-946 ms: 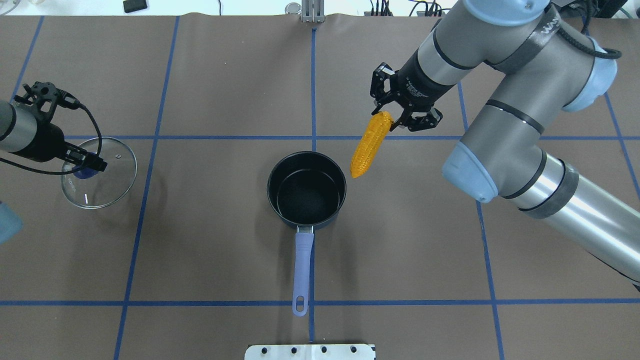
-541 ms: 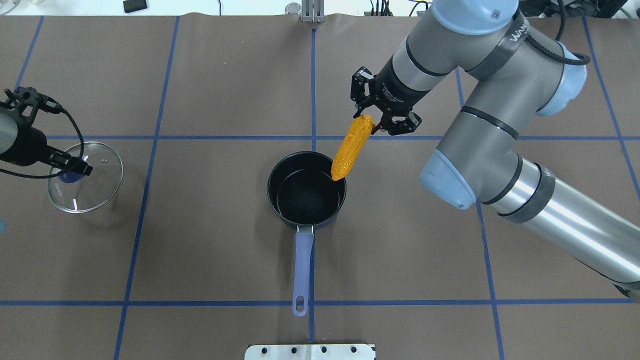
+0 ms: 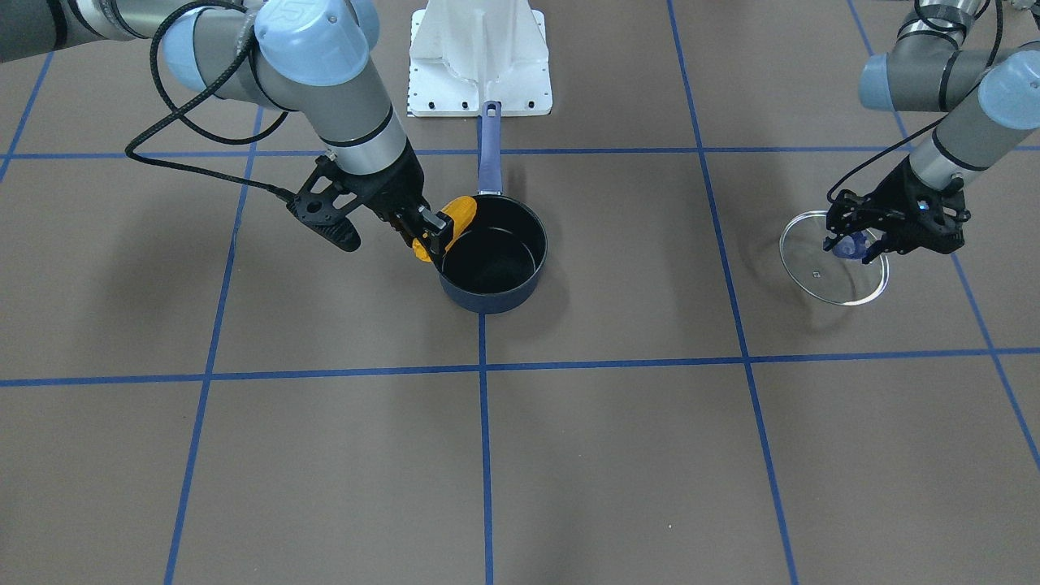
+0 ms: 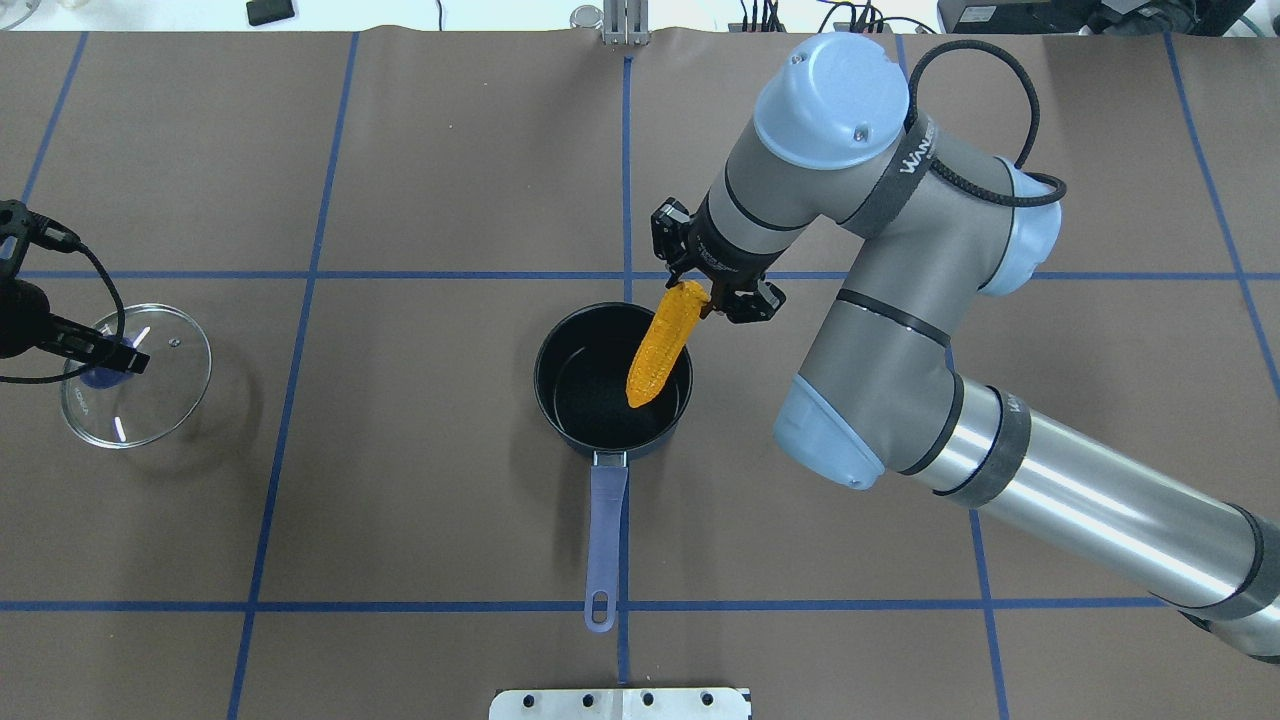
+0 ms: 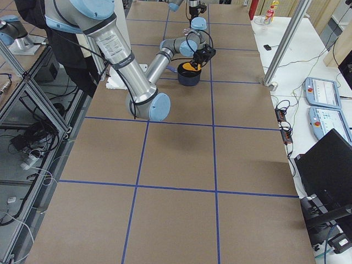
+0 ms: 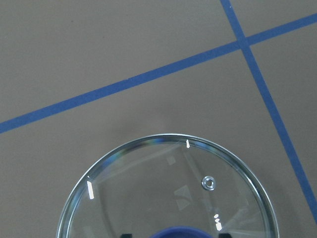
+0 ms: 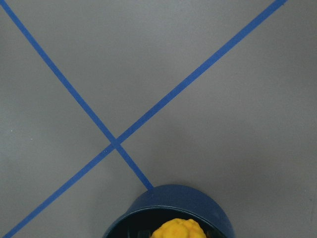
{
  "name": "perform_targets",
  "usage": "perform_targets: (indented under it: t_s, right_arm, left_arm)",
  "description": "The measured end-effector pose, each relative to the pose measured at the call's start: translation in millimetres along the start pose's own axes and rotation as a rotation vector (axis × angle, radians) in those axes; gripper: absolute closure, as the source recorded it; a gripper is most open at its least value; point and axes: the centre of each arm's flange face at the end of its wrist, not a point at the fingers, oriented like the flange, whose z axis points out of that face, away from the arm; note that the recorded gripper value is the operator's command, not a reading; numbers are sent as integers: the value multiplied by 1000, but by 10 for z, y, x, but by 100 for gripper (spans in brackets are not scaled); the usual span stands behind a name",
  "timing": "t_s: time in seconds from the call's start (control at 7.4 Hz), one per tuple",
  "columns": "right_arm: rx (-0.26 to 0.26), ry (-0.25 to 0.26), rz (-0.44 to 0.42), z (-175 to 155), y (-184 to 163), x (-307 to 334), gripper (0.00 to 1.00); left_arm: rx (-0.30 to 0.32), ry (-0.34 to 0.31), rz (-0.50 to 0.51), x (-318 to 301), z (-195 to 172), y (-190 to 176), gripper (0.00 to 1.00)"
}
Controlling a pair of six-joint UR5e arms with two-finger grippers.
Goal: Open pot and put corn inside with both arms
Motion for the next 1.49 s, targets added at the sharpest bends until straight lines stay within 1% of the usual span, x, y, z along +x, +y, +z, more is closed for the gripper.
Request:
perform_targets:
  t_s: [0.41,0.54,0.68,0.81,1.22,1.49]
  right_arm:
    - [28,13,-3,299,355,48,54]
    - [35,16,-5,359,413,51,51]
    - [39,17,-8,394,443,53,7]
    - [42,17,-12,405,454,51,0]
    - [46,2,-42,339,478,-6,0]
    - [57,-20,-52,202,348,-80,0]
  left_arm:
    - [3,2,0,-20,-29,63,50]
    - [2,1,-2,-26,-44,93,50]
    - [3,1,-5,-25,-79,139,49]
    - [5,2,-7,-12,-122,180,49]
    - [2,-3,-15,-15,-138,214,49]
    - [-8,-11,-18,-32,-66,216,48]
